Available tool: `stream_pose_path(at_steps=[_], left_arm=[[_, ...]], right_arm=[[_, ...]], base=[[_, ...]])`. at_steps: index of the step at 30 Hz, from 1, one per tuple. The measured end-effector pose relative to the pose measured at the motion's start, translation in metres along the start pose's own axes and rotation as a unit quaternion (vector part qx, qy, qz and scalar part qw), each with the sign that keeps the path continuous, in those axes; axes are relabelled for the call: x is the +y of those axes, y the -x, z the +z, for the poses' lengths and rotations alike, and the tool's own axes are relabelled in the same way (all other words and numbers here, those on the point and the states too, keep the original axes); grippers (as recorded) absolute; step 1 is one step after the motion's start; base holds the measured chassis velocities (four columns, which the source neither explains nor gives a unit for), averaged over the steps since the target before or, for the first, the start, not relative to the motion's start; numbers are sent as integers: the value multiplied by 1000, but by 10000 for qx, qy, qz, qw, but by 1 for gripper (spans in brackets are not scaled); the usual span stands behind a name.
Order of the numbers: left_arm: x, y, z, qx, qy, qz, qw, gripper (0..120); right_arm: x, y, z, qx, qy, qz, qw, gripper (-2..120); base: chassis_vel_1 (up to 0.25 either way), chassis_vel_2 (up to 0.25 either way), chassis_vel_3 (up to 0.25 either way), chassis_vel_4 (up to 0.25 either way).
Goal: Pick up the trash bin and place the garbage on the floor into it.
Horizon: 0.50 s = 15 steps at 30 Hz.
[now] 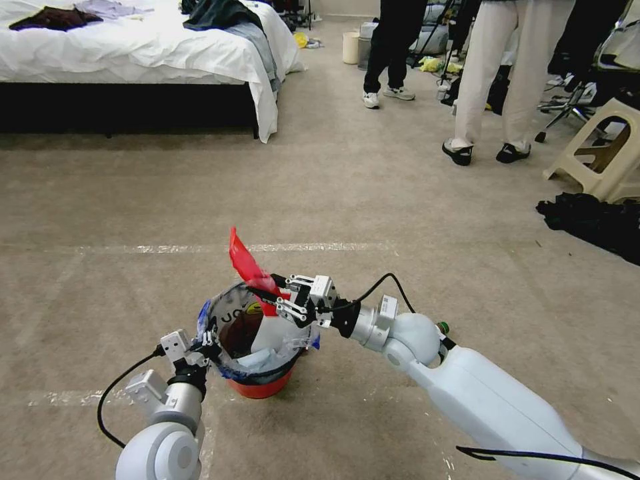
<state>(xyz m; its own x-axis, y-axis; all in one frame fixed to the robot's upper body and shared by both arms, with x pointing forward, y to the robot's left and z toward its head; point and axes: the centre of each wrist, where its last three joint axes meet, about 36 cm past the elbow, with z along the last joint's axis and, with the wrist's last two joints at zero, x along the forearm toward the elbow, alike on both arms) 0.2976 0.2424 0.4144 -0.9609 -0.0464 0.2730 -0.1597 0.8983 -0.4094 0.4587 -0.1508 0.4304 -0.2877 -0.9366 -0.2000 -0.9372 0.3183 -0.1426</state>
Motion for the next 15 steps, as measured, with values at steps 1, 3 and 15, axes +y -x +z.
stream_pose_path(at_steps=[1, 3, 15], left_arm=[[0, 0, 0, -3, 6, -7, 10000, 4], [1, 0, 0, -5, 13, -10, 10000, 4], [3, 2, -1, -32, 25, -58, 10000, 4]], right_arm=[[1, -4, 0, 21, -2, 19, 10000, 56], [3, -8, 1, 32, -3, 28, 10000, 61], [-6, -23, -19, -226, -51, 587, 9980, 88]], base=[[0, 0, 0, 0], [0, 0, 0, 0], [0, 0, 0, 0]])
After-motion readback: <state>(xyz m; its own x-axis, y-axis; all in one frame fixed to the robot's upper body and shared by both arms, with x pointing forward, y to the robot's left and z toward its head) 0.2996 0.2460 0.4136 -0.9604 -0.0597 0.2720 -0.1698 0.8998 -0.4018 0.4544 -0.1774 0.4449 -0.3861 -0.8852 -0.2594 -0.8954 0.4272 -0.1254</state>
